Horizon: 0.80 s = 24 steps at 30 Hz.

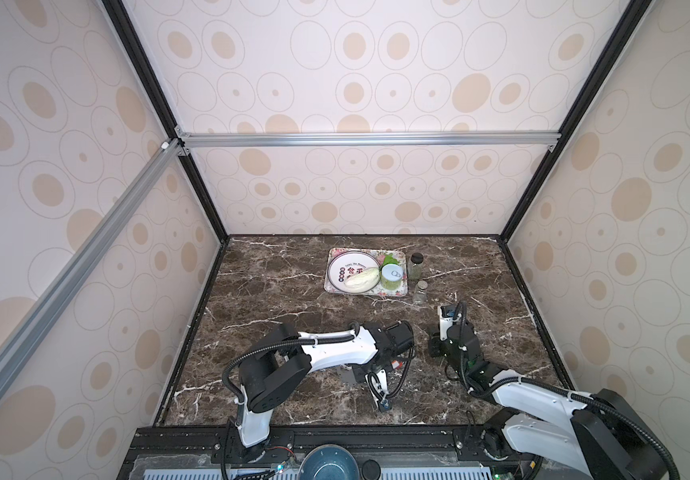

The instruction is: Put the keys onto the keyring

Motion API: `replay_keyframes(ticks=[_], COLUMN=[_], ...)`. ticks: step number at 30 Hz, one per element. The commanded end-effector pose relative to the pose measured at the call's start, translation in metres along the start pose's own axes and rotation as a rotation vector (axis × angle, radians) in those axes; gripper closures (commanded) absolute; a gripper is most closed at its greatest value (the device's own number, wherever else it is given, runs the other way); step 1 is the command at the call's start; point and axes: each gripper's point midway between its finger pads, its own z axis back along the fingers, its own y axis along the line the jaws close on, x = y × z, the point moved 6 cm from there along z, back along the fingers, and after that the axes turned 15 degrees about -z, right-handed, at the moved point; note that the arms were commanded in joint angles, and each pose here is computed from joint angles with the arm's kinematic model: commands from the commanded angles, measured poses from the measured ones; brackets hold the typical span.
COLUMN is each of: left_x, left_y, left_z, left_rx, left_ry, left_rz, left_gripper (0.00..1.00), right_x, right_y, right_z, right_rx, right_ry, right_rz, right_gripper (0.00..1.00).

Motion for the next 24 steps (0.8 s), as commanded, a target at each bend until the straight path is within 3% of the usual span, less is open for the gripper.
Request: replay_keyframes(ticks=[1,8,12,16,20,24], left_x=[0.003,0.002,0.004,-0.005,-0.026,-0.031], left_y=[0.005,0.014,0.002,-0.006,-0.008,-0.009], left_z=[0.016,0.07,0.083,0.099,0.124,0.13], left_rx=[0.073,0.422,0.549,0.629,0.723,0.709], left_ry=[-0.058,-0.158,-0.139,-0.113,-0.125,-0.168], left_rz=[0.04,0.258,0.384,0.584,0.892,1.037], left_gripper=[1.0,1.0,1.0,1.0,1.0,1.0], right_x=[0.01,0.009,0.009,0.01,0.009,0.009], right_y=[0.003,0.003,0.003,0.004,0.004,0.004], right_z=[-0.001,-0.002,-0.002,-0.002,-0.002,-0.003], right_rx=[0.001,0.001,0.003,0.004,0.003,0.002], right_ry=[-0.024,-0.022,-0.019,-0.019,-0.016,-0.012], right_rz=[-0.004,-0.003,-0.001,-0.001,-0.001,0.0], right_gripper=[0.66,0.66,0.66,0.66,0.66,0.66])
